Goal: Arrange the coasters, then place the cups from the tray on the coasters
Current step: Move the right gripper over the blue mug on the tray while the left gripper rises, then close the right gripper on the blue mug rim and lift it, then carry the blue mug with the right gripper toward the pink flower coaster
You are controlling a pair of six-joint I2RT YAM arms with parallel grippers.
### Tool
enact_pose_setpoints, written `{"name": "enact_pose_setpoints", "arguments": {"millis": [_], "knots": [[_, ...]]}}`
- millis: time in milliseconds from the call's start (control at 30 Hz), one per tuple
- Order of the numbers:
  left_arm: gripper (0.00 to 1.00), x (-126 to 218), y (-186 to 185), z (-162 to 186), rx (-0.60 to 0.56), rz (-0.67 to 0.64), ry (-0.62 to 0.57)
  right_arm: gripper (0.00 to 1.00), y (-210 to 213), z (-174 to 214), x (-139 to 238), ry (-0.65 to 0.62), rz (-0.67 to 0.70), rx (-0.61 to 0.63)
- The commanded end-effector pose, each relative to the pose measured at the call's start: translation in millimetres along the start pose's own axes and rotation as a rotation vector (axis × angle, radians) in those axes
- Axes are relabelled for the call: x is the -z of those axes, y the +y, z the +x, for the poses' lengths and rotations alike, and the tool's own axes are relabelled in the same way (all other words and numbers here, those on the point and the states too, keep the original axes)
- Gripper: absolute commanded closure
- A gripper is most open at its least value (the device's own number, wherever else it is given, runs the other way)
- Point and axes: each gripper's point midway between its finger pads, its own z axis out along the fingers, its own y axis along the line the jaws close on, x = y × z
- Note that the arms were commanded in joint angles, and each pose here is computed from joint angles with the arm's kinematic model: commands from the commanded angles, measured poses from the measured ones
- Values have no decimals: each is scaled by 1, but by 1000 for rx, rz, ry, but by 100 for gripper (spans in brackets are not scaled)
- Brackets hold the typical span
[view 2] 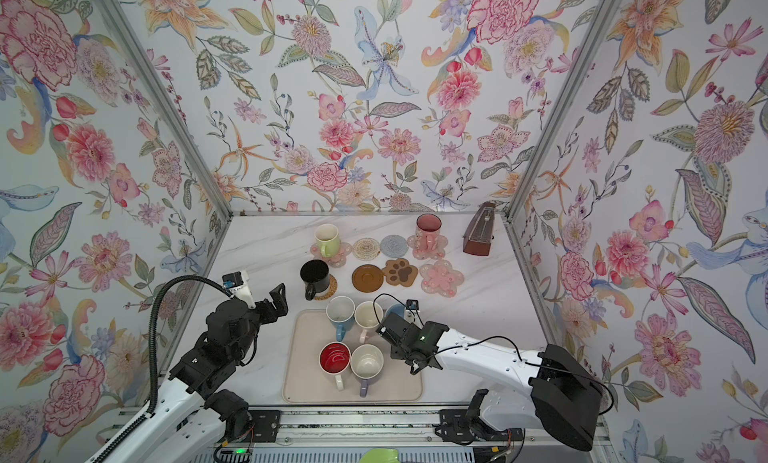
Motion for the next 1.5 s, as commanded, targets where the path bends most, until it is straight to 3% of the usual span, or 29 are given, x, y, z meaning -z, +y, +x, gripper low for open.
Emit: {"name": "enact_pose_setpoints", "arguments": {"millis": [0,400,867,1133,1467], "knots": [[1,0,5,0,17,-18,-6,58,-6,-1,-6,-4,17,19],[1,-1,5,-1,18,-18,-7,70,-5,2,-19,23,21,38],[1,1,7,0,28,-24,-8,100,3,-4,-8,15,-12,56],[1,2,9,2,38,-29,-3,100,-6,-44,28,-74,-36,14],[1,4,11,2,51,-30,-4,100,-72,-120,67,-227,27,-95]]}}
